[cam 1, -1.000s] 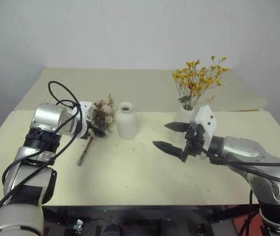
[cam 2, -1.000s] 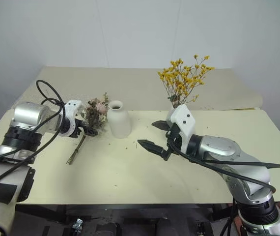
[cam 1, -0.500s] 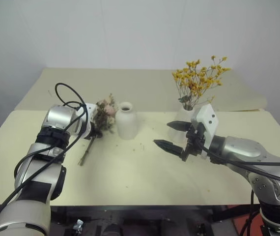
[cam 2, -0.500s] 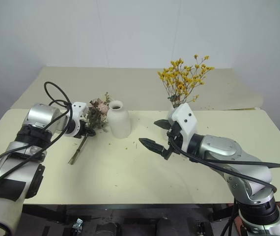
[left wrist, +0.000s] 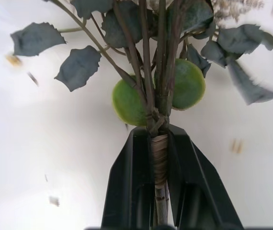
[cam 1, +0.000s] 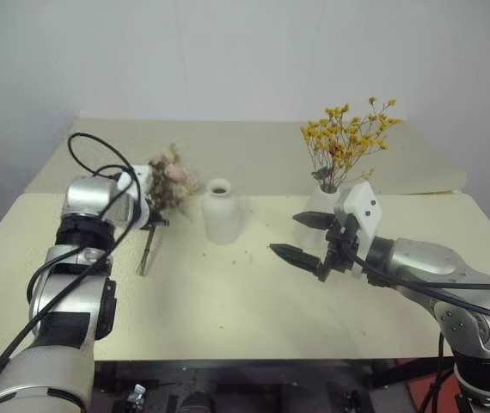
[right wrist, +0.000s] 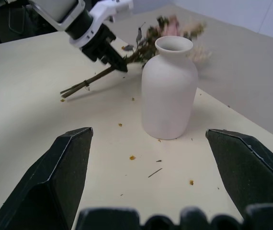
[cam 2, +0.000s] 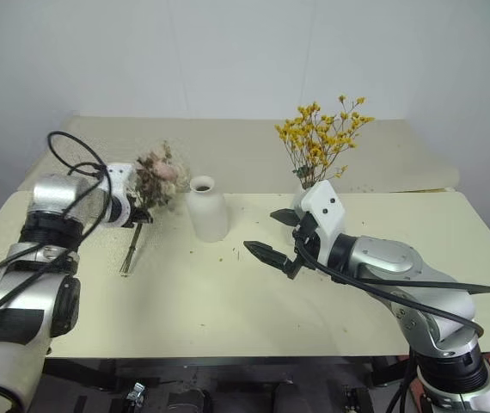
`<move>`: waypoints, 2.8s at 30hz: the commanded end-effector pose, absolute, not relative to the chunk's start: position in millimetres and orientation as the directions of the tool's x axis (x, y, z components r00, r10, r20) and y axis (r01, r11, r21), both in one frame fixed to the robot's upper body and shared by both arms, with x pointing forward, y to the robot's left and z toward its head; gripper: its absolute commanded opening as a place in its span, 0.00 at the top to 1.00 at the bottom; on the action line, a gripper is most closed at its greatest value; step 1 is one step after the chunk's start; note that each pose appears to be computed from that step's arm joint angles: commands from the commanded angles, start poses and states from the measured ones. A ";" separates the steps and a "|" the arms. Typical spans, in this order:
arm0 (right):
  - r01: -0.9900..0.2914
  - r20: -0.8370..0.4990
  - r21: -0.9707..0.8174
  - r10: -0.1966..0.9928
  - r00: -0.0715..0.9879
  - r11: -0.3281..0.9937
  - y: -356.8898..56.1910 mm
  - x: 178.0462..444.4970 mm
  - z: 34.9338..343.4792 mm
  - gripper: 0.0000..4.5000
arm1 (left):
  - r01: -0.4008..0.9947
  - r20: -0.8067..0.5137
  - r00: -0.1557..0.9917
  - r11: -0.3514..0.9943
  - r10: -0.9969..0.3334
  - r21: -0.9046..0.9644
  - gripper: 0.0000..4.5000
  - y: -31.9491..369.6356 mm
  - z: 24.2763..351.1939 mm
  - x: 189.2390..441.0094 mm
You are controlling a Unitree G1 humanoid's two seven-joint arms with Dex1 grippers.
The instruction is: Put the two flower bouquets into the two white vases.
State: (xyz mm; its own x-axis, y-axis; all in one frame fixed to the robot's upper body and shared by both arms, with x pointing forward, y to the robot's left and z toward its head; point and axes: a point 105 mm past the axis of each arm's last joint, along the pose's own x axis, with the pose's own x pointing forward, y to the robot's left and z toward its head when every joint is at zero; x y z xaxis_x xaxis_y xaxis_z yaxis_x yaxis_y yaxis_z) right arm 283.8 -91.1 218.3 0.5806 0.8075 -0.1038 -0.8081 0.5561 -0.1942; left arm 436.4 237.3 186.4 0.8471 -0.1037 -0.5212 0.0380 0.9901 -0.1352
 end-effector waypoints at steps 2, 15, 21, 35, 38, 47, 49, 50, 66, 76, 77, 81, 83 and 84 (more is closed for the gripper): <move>-0.790 -0.021 -0.269 0.817 0.576 0.551 -87.5 282.0 235.4 0.00 | 0.015 -0.109 0.993 0.970 -0.042 -0.242 0.97 252.9 274.2 445.8; -0.717 0.116 -0.264 0.759 0.641 0.645 -89.0 287.6 240.5 0.00 | 0.678 0.680 0.639 0.680 -0.359 -0.279 0.97 223.4 383.9 403.2; -0.689 0.133 -0.262 0.733 0.667 0.676 -96.3 284.5 239.7 0.00 | 0.838 0.685 0.465 0.530 -0.562 -0.134 0.97 185.1 376.4 402.7; -0.629 0.153 -0.278 0.681 0.716 0.726 -99.9 282.1 240.1 0.00 | 0.887 0.594 0.407 0.454 -0.694 -0.077 0.97 144.2 353.2 417.9; -0.622 0.153 -0.280 0.674 0.723 0.731 -101.1 281.8 239.1 0.00 | 0.891 0.539 0.400 0.452 -0.741 -0.039 0.97 135.2 341.9 418.6; -0.619 0.138 -0.273 0.667 0.732 0.736 -101.5 283.7 235.5 0.00 | 0.894 0.492 0.389 0.447 -0.778 0.000 0.97 130.0 327.9 417.8; -0.617 0.139 -0.271 0.665 0.734 0.738 -102.3 284.4 236.1 0.00 | 0.893 0.474 0.387 0.449 -0.791 0.020 0.97 129.3 324.7 417.3; -0.617 0.139 -0.270 0.664 0.735 0.739 -102.6 284.9 236.0 0.00 | 0.890 0.458 0.390 0.454 -0.799 0.034 0.97 128.6 321.9 417.5; -0.609 0.114 -0.281 0.656 0.746 0.741 -103.1 290.2 226.2 0.00 | 0.871 0.427 0.413 0.486 -0.805 0.074 0.97 123.1 289.9 419.0; -0.602 0.108 -0.282 0.648 0.754 0.747 -104.6 291.1 222.5 0.00 | 0.903 0.427 0.364 0.426 -0.827 0.056 0.62 127.6 277.4 410.2; -0.602 0.107 -0.282 0.648 0.754 0.747 -104.8 291.1 222.1 0.00 | 0.902 0.420 0.367 0.428 -0.830 0.058 0.54 128.2 275.5 409.8; -0.600 0.103 -0.280 0.645 0.757 0.749 -106.2 291.4 220.7 0.00 | 0.907 0.358 0.352 0.409 -0.865 0.097 0.26 128.4 264.2 404.9; -0.601 0.101 -0.279 0.646 0.757 0.749 -106.5 291.8 220.1 0.00 | 0.918 0.323 0.330 0.381 -0.887 0.109 0.13 128.3 258.9 400.7; -0.602 0.100 -0.280 0.646 0.757 0.748 -106.5 292.0 219.8 0.00 | 0.921 0.298 0.327 0.374 -0.897 0.114 0.05 128.6 255.5 399.6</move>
